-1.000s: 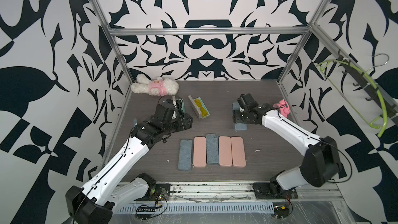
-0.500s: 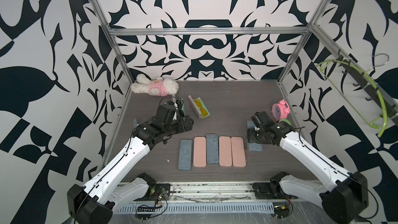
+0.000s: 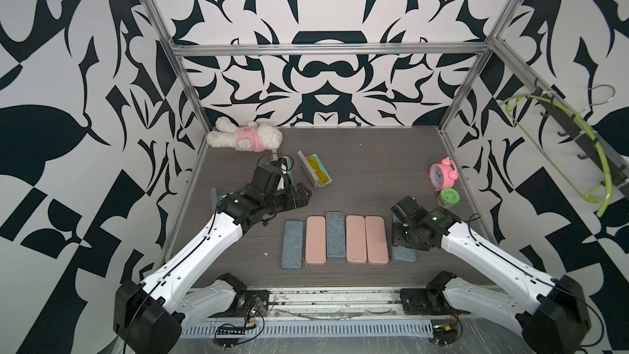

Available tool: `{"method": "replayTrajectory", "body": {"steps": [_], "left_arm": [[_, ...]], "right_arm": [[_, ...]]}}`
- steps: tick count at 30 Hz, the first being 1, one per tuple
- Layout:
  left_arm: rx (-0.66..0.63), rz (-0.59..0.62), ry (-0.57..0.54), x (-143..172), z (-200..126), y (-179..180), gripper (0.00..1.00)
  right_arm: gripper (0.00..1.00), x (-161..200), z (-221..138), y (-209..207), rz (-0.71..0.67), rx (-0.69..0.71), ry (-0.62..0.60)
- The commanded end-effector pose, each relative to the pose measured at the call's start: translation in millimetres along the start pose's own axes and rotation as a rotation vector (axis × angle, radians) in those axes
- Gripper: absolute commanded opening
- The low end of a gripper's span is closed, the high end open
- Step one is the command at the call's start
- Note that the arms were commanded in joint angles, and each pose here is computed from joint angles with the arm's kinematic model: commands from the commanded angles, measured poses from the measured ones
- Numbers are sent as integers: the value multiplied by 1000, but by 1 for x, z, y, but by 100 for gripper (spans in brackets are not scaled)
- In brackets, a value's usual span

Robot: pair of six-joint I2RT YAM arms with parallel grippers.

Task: Close the glasses case
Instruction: Place the glasses case at the center of the board.

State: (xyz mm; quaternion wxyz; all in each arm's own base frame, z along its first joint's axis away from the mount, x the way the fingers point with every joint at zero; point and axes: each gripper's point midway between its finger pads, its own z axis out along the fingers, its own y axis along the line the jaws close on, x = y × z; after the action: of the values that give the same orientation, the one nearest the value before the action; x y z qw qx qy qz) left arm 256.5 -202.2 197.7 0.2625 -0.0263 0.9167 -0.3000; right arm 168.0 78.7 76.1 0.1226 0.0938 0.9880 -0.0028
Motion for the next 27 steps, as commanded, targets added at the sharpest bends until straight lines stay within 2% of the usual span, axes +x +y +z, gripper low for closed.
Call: {"method": "replayTrajectory", "body": {"steps": [1, 11, 17, 27], "left_arm": [[21, -3, 10, 1, 4, -2, 100], [18, -11, 20, 6, 7, 2, 100], [12, -9, 21, 7, 7, 3, 99], [6, -16, 28, 9, 9, 6, 99]], "right_arm": [[59, -2, 5, -7, 25, 63, -26], [61, -8, 9, -4, 12, 79, -41], [64, -6, 19, 4, -5, 70, -7], [83, -11, 16, 13, 10, 17, -41]]}}
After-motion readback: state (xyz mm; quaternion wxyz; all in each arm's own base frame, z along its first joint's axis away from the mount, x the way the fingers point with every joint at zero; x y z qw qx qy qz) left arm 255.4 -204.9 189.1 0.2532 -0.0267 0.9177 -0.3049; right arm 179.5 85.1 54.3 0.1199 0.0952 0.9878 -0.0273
